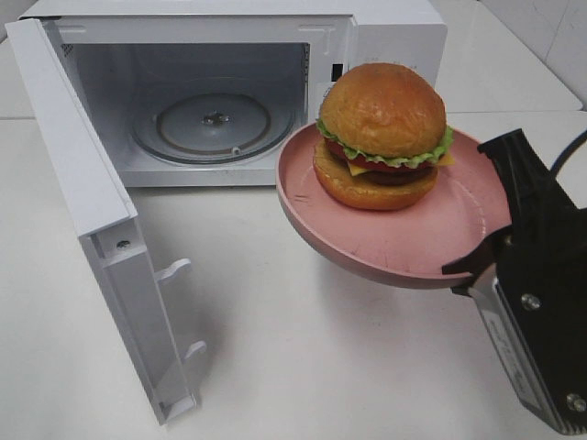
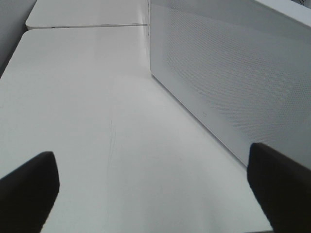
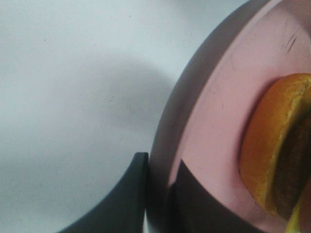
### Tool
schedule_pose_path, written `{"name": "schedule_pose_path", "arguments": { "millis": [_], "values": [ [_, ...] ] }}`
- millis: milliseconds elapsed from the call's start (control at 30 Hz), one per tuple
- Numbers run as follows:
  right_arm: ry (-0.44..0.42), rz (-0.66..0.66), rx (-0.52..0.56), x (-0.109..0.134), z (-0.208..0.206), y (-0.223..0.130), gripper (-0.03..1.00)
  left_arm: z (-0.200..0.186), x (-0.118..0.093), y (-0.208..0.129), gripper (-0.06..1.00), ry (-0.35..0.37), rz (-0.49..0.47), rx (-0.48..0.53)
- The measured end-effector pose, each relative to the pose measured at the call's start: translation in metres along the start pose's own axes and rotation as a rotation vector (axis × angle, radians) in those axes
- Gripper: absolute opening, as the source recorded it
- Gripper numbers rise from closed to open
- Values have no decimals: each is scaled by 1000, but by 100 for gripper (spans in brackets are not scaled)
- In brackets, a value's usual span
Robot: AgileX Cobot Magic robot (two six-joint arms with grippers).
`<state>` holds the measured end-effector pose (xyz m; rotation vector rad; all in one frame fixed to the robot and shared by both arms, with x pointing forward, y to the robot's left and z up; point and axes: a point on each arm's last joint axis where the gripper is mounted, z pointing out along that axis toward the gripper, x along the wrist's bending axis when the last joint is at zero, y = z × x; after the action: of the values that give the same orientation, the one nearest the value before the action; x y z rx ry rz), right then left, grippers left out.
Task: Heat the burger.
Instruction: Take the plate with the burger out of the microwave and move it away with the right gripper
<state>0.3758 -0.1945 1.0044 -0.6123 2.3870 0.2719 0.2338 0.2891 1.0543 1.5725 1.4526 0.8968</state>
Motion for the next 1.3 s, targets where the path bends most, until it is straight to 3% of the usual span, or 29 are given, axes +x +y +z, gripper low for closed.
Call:
{"name": "schedule_pose_path", "arguments": {
  "millis": [633,1300],
  "values": [
    [37,90,47,35,-42,-13,9,0,0,0,99,0,0,0],
    [-17,249,162,54,-73,-30,9,0,0,0,99,0,0,0]
  ]
}}
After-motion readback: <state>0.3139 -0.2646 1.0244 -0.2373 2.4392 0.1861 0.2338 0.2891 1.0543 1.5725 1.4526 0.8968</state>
